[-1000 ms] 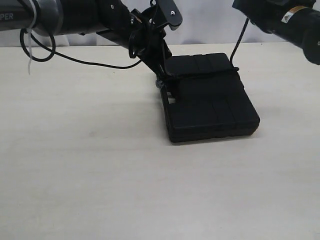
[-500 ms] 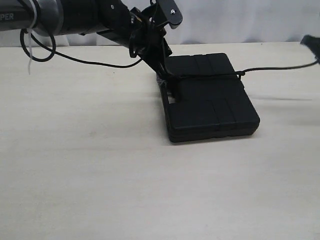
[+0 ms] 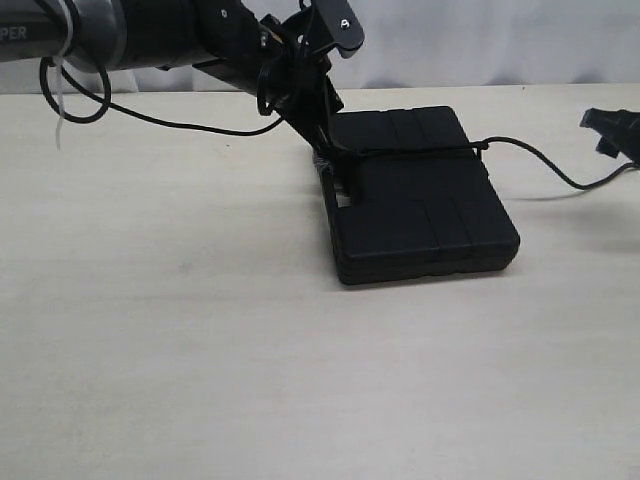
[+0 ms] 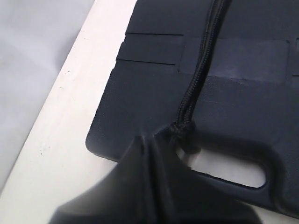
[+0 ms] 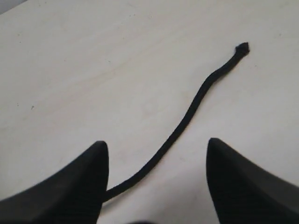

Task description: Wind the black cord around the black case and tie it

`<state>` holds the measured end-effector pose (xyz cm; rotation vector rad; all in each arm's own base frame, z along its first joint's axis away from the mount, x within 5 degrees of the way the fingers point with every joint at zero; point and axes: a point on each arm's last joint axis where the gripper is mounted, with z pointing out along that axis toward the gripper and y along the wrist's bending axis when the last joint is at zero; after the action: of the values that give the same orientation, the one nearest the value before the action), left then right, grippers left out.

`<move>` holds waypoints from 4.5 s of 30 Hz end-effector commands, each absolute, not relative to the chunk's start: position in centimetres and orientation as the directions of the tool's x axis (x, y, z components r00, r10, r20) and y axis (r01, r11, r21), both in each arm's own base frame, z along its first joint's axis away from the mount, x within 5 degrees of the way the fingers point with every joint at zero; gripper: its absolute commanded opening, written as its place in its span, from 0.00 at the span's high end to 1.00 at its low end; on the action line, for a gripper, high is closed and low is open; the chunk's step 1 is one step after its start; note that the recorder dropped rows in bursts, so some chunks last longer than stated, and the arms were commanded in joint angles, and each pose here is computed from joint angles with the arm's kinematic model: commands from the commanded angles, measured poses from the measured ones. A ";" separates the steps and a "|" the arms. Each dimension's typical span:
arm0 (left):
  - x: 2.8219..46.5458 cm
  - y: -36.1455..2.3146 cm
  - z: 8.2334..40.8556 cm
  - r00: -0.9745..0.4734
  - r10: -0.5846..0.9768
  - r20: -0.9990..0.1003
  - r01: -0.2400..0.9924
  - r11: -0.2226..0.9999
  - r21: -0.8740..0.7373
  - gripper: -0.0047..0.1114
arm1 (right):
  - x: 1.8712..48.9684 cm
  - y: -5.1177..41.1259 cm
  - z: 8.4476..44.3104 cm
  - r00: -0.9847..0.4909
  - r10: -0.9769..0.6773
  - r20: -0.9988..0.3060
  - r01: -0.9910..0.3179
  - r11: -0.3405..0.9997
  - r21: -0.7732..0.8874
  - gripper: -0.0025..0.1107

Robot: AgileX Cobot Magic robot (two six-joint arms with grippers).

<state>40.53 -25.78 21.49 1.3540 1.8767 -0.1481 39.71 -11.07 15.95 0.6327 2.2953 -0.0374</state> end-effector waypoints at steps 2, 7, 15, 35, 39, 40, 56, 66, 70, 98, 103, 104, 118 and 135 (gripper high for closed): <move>40.5 -25.9 21.8 -0.095 0.745 -0.660 0.839 0.417 0.350 0.96 | 38.6 -9.7 17.5 -0.711 0.356 -0.607 0.408 0.911 0.057 0.55; 40.5 -25.9 21.8 -0.096 0.746 -0.659 0.841 0.415 0.348 0.96 | 38.1 -3.9 15.5 -0.806 0.210 -0.554 0.218 0.975 0.053 0.86; 40.4 -25.8 21.6 -0.105 0.753 -0.650 0.853 0.403 0.330 0.96 | 39.1 3.2 12.6 -0.805 -0.034 -0.592 -0.054 0.998 0.016 0.94; 40.8 -24.8 22.2 -0.189 0.709 -0.680 0.829 0.486 0.276 0.96 | 39.4 9.2 16.4 -0.791 -0.253 -0.557 -0.278 0.960 -0.041 0.94; 41.1 -23.2 23.7 -0.244 0.670 -0.701 0.806 0.542 0.237 0.96 | 37.0 8.8 20.5 -0.739 -0.244 -0.628 -0.282 0.959 -0.042 0.94; 41.1 -22.9 24.1 -0.251 0.665 -0.704 0.806 0.546 0.229 0.96 | 36.4 8.7 21.3 -0.724 -0.236 -0.648 -0.279 0.960 -0.038 0.94; 33.1 -16.0 30.3 -0.195 0.433 -0.880 0.543 0.795 0.271 0.96 | 20.6 4.9 31.2 -0.224 -0.026 -0.974 -0.225 0.974 0.026 0.94; 23.4 -9.3 34.0 0.017 0.235 -0.972 0.268 0.935 0.231 0.96 | 13.5 3.1 32.9 -0.031 0.171 -0.985 -0.218 0.960 0.174 0.94; 19.9 -7.4 33.3 0.088 0.203 -0.975 0.224 0.950 0.218 0.96 | 11.5 2.6 33.1 0.036 0.187 -0.982 -0.230 0.957 0.174 0.94; 8.3 -3.8 25.1 0.133 0.142 -0.981 0.402 0.897 0.184 0.96 | 7.9 1.7 23.5 0.001 0.177 -0.984 -0.211 0.962 0.173 0.94; 8.3 -3.8 24.8 0.110 0.153 -0.982 0.408 0.894 0.185 0.96 | 7.9 1.7 23.2 -0.018 0.173 -0.985 -0.210 0.962 0.173 0.94; 8.3 -3.8 24.8 0.110 0.153 -0.982 0.408 0.894 0.185 0.96 | 7.9 1.7 23.2 -0.018 0.173 -0.985 -0.210 0.962 0.173 0.94; 8.3 -3.8 24.8 0.110 0.153 -0.982 0.408 0.894 0.185 0.96 | 7.9 1.7 23.2 -0.018 0.178 -0.984 -0.210 0.962 0.178 0.94; 6.1 -2.1 25.0 0.176 -0.142 -0.974 0.349 0.934 -0.074 0.96 | 7.9 1.7 23.2 -0.018 0.178 -0.984 -0.210 0.962 0.178 0.94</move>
<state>5.56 -1.89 27.22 0.1527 1.1563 -0.3640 7.97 1.67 23.34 -0.0223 1.5598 0.3083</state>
